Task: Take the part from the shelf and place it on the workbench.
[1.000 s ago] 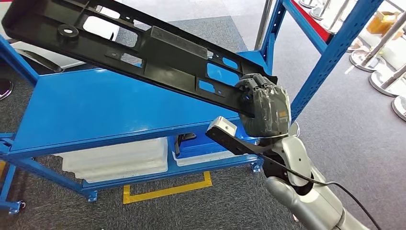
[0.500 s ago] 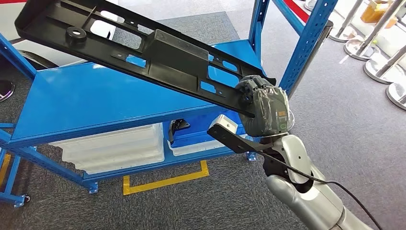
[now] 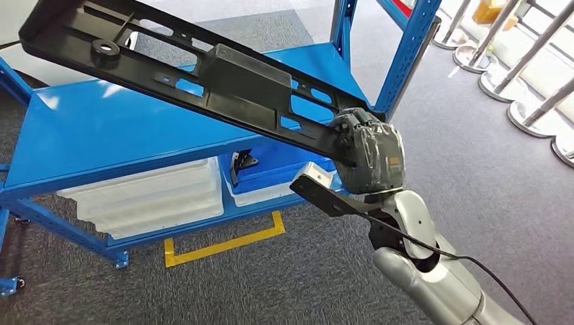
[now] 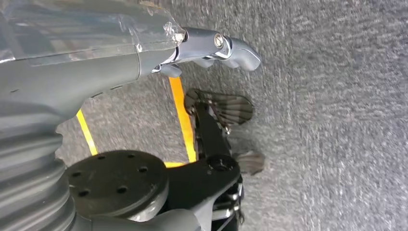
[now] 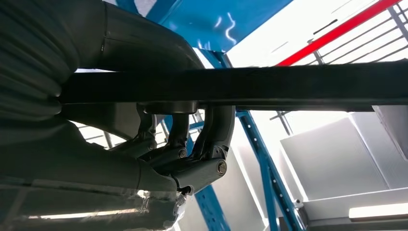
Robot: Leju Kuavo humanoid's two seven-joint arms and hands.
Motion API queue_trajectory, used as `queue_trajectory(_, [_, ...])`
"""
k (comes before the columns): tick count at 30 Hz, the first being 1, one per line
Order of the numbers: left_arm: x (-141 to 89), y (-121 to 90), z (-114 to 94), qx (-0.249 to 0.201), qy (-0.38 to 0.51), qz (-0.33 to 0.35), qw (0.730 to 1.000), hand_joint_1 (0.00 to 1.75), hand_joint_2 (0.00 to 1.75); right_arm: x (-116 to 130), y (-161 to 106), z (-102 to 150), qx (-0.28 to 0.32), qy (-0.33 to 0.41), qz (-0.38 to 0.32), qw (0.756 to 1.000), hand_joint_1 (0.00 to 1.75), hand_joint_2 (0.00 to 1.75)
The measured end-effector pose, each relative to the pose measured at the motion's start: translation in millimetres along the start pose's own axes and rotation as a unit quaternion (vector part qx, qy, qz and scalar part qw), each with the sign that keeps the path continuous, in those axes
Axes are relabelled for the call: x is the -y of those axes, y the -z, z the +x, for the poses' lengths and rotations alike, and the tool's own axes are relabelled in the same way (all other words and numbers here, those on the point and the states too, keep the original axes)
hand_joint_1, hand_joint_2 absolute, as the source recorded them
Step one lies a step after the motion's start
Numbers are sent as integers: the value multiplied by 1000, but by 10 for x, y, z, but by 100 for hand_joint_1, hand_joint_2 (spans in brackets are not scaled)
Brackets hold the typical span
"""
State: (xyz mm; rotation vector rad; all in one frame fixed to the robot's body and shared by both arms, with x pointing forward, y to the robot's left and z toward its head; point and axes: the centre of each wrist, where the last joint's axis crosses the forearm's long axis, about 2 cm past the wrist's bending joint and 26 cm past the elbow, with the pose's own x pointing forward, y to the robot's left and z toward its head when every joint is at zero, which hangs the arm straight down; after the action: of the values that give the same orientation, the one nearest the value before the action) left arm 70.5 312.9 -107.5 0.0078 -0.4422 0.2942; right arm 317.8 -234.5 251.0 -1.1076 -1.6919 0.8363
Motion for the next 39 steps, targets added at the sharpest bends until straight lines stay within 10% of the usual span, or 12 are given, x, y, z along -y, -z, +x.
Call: queue_trajectory(39, [-13,1,7,0,-4,-2,1000,0,175,-11,12,-17,-8,1,1,1000,175,175])
